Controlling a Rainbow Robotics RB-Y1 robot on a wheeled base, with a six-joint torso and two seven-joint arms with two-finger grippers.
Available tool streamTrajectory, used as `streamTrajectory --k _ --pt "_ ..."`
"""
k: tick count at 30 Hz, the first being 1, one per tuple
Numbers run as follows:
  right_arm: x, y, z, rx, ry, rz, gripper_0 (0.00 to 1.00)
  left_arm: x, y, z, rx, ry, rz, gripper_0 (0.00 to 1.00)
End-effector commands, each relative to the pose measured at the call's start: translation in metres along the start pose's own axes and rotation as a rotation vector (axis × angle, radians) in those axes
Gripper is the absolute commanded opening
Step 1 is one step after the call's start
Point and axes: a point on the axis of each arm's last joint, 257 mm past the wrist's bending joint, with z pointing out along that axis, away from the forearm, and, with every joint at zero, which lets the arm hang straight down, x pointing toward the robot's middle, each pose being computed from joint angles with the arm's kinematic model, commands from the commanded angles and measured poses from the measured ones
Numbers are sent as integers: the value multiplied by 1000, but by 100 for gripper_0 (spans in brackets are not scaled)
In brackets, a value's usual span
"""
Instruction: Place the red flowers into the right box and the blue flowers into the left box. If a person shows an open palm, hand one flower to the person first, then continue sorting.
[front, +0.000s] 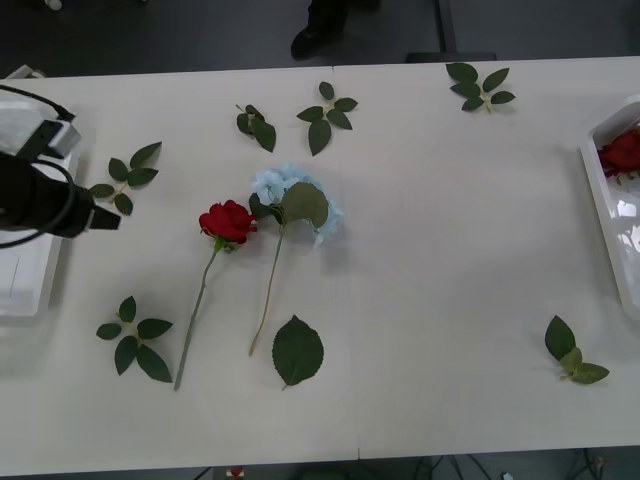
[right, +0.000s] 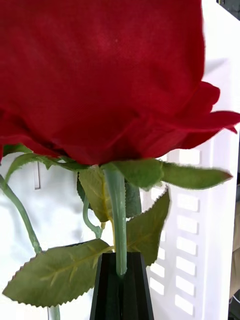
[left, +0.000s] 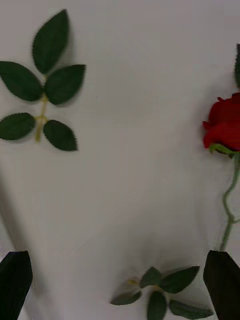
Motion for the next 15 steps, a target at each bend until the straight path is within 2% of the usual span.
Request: streamTrajectory --k 1,2,4,8,15 --pt "-33 0 -13 2 -57 14 37 12 -41 12 34 -46 58 100" --pt "-32 1 -12 4 -56 12 45 14 -45 14 34 -45 64 100" --pt "-34 -5 -13 15 -62 4 74 17 -60 23 35 -34 94 100" --pt "-36 -13 -14 11 -66 -9 99 14 -81 41 31 -50 129 100" --pt "-43 -13 -26 -110 -70 -89 100 12 -106 66 14 -47 166 100"
